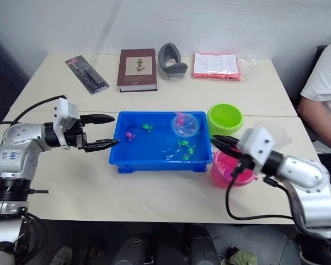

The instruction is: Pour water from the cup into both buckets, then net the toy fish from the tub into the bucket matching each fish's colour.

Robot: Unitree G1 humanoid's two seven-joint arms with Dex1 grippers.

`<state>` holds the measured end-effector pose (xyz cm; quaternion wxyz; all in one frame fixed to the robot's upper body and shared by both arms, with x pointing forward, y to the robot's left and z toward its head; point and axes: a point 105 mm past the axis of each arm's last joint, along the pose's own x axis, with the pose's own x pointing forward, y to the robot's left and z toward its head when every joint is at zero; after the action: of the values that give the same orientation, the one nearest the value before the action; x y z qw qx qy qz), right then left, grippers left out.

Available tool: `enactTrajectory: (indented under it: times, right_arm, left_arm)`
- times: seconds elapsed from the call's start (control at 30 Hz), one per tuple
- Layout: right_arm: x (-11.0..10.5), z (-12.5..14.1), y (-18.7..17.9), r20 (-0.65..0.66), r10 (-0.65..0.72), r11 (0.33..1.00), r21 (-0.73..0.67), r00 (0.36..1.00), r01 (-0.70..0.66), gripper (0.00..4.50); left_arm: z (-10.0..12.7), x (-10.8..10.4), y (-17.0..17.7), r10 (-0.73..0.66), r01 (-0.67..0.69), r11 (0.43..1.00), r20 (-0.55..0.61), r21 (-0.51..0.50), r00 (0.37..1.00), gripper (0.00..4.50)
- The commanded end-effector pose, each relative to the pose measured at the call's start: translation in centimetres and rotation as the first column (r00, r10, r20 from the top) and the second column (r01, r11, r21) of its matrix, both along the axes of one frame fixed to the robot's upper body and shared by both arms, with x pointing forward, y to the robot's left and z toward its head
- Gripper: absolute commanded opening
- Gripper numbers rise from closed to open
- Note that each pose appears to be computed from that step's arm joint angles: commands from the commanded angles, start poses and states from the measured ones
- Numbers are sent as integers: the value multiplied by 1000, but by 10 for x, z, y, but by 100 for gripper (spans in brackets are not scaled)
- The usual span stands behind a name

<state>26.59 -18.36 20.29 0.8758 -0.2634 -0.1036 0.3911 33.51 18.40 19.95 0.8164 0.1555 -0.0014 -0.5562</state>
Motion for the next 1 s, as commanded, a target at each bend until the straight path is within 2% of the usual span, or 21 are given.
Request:
enactTrajectory:
  times: [0.03,0.33,0.43,0.6,0.7,0.8,1.0]
  right_arm:
    - [-23,13,-17,83,-43,998,-38,996,46,0]
    - [-79,5,-65,133,-186,971,-125,974,202,0]
    - [-89,-4,-88,159,-273,945,-142,949,296,0]
    - [-98,-23,-105,235,-314,895,-250,920,370,0]
    - [-99,-32,-106,327,-266,839,-384,907,385,0]
    - [-94,-31,-108,443,-244,765,-459,863,452,0]
    - [-92,-38,-97,586,-14,613,-635,810,470,0]
  left_arm:
    - [4,0,-13,-73,73,997,26,11,997,446]
    - [3,2,-55,-230,231,972,24,-34,973,446]
    - [13,0,-73,-261,258,944,13,-204,965,446]
    - [-5,-11,-92,-329,322,934,-22,-157,944,446]
    - [-6,-12,-96,-335,329,932,-19,-154,942,446]
    - [-6,-14,-100,-346,338,928,-21,-157,938,446]
    - [-5,-16,-108,-357,348,920,-25,-179,934,446]
